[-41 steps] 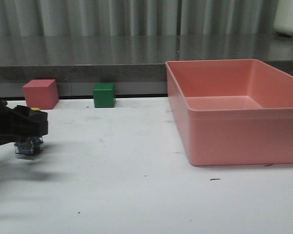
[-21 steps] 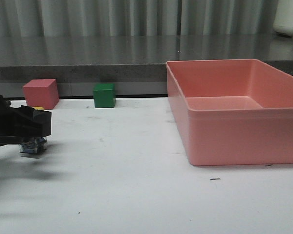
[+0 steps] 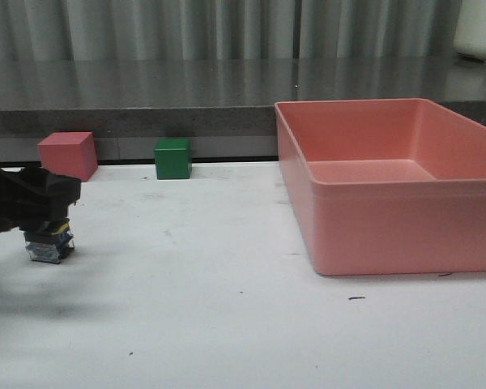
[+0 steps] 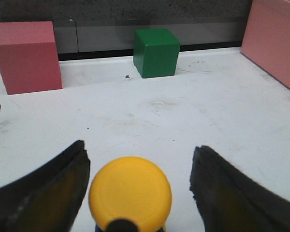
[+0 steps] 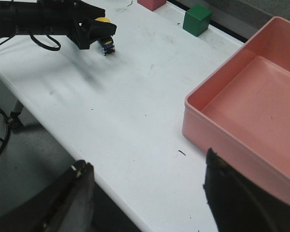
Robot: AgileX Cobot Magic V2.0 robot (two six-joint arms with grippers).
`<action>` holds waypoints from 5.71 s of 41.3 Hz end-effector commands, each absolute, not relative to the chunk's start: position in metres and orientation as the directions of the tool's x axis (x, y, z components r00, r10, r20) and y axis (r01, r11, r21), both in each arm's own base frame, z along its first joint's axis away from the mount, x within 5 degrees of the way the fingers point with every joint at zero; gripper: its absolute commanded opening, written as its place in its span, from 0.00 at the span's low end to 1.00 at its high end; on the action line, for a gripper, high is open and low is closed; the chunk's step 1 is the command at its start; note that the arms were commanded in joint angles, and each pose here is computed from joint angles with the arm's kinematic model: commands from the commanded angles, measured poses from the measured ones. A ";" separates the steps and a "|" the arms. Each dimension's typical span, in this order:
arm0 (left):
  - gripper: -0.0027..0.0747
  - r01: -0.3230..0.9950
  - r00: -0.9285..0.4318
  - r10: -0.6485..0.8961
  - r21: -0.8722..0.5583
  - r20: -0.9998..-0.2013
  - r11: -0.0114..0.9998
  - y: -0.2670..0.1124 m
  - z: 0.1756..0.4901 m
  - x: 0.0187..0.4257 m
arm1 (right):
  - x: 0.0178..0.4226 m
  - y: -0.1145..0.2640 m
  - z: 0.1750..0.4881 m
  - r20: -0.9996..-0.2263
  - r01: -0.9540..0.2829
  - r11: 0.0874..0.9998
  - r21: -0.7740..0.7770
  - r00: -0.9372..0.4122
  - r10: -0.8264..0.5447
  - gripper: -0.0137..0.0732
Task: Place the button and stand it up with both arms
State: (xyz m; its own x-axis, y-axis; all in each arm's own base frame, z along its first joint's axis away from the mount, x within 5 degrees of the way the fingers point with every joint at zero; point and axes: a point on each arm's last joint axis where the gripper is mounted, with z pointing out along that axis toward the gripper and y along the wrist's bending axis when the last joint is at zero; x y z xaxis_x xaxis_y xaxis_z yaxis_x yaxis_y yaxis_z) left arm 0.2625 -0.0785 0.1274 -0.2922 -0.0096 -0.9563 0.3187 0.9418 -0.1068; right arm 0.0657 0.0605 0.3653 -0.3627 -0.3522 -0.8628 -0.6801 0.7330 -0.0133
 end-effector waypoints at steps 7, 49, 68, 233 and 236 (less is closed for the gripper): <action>0.62 0.293 -0.341 0.016 -0.090 -0.940 0.952 -0.072 0.172 0.249 | 0.067 0.061 0.377 -0.902 -0.678 0.735 -0.018 -0.306 -0.305 0.74; 0.60 0.302 -0.606 0.107 -0.104 -0.789 0.948 -0.046 0.365 0.110 | 0.067 0.061 0.377 -0.902 -0.678 0.735 -0.018 -0.306 -0.305 0.74; 0.60 0.308 -0.564 0.089 -0.109 -0.821 0.945 -0.027 0.373 0.066 | 0.067 0.061 0.378 -0.904 -0.678 0.735 -0.018 -0.303 -0.302 0.74; 0.01 0.070 0.110 -0.141 -0.134 -0.984 0.989 -0.003 0.209 0.055 | 0.057 0.010 0.264 -1.000 -0.169 0.986 -0.001 -0.011 -0.003 0.08; 0.01 0.070 0.110 -0.141 -0.134 -0.984 0.989 -0.003 0.209 0.055 | 0.055 0.007 0.247 -1.000 -0.135 0.991 -0.001 0.026 0.003 0.08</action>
